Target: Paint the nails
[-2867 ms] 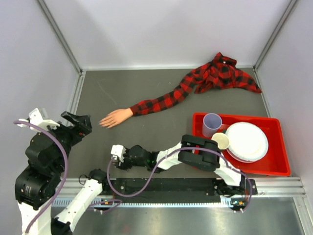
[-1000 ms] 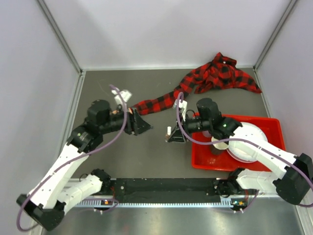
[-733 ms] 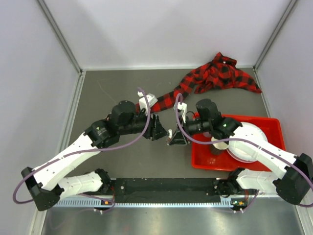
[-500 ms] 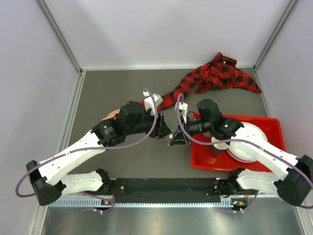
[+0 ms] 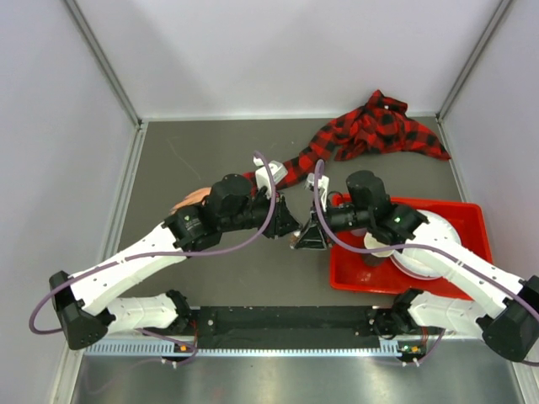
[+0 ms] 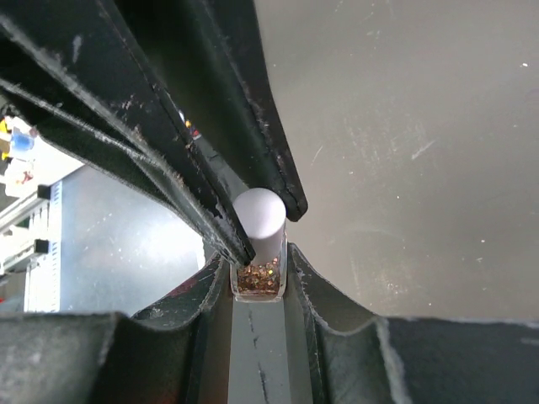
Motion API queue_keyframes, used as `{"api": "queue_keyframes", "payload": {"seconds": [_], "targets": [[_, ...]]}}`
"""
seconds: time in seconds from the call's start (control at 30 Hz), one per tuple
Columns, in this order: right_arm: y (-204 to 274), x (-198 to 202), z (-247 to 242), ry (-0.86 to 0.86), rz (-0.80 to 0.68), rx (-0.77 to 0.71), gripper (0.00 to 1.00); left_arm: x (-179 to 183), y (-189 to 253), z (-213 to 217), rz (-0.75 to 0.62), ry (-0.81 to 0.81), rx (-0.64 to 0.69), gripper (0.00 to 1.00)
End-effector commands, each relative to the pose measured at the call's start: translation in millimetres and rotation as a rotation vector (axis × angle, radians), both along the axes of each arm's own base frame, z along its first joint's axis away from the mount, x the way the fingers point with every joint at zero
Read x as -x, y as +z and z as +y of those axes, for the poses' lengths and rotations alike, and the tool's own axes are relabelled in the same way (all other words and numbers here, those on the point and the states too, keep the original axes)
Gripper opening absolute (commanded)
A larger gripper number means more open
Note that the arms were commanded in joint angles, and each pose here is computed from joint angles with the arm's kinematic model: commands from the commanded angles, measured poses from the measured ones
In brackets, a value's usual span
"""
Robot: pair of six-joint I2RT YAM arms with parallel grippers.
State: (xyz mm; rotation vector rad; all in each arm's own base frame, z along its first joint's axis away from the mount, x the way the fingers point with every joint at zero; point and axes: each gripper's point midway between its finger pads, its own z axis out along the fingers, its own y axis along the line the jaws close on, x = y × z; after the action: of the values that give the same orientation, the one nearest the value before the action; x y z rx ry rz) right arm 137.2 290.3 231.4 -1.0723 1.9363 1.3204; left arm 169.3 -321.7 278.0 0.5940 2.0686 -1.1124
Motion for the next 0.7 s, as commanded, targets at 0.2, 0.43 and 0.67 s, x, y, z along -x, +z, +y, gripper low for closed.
{"api": "queue_keyframes", "payload": {"seconds": [0.2,0.43,0.67], "targets": [[39,-12,-1,-0.125,-0.066,-0.103,0.32,-13,46,10,-0.077,0.129,0.166,0.00],[46,-10,3,-0.186,-0.099,-0.153,0.57,-26,64,31,-0.076,0.299,0.245,0.00],[55,-20,9,-0.194,-0.169,-0.178,0.61,-26,64,32,-0.043,0.316,0.249,0.00]]}}
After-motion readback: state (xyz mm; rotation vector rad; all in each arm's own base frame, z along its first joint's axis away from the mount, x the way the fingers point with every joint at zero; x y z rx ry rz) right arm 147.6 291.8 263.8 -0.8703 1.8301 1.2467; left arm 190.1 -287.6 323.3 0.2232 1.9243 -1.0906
